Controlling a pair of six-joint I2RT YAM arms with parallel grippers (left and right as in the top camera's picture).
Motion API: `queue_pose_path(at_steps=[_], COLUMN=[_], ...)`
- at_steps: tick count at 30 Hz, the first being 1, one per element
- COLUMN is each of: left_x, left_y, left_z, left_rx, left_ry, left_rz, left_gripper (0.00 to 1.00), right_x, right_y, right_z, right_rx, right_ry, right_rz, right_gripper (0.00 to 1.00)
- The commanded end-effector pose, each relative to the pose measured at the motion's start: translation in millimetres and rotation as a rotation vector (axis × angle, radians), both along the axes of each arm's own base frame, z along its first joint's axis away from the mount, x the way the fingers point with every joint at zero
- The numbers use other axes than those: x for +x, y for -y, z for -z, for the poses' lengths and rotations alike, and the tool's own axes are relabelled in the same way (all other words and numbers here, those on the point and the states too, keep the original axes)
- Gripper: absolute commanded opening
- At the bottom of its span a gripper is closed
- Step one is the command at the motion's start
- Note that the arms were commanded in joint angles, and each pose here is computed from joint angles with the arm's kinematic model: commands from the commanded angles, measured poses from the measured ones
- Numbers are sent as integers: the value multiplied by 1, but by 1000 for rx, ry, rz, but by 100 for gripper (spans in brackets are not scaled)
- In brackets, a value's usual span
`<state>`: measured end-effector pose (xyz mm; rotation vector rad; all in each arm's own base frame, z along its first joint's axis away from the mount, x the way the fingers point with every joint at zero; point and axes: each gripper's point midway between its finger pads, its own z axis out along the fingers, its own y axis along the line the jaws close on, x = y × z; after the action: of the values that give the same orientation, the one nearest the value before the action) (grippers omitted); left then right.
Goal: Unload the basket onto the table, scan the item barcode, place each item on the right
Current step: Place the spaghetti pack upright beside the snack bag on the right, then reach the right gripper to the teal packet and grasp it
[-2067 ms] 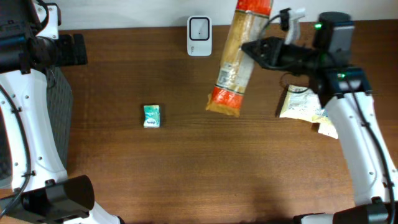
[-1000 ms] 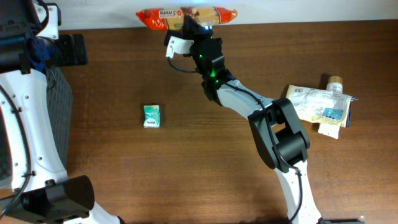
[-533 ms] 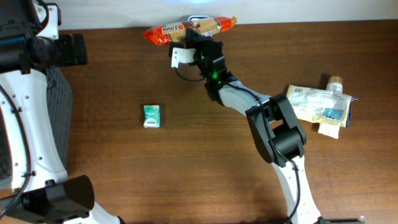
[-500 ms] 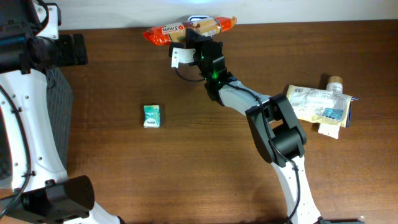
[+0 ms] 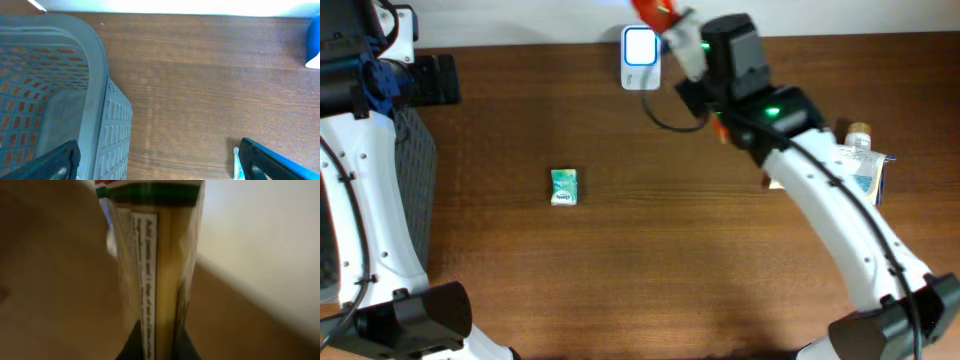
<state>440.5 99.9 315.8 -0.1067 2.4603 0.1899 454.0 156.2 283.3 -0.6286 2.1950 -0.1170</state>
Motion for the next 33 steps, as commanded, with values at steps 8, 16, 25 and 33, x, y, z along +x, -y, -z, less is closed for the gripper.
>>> queue_pose_path(at_steps=[8,16,25,33], left_x=[-3,-3,-3,-3], left_y=[-3,-3,-3,-3], left_z=[-14,-14,-14,-14], left_rx=[15,15,15,15], left_ry=[32,32,32,32], left_rz=[2,3,3,3], left_gripper=[99,99,99,99], right_x=[-31,-31,-27,-58], right_y=[140,152,-144,-263], right_z=[150,127,134,245], right_rx=[253,384,673,443], right_ry=[-571,-598,-649,-499], right_rz=[425,419,-39,-65], right_gripper=[4,84,63,43])
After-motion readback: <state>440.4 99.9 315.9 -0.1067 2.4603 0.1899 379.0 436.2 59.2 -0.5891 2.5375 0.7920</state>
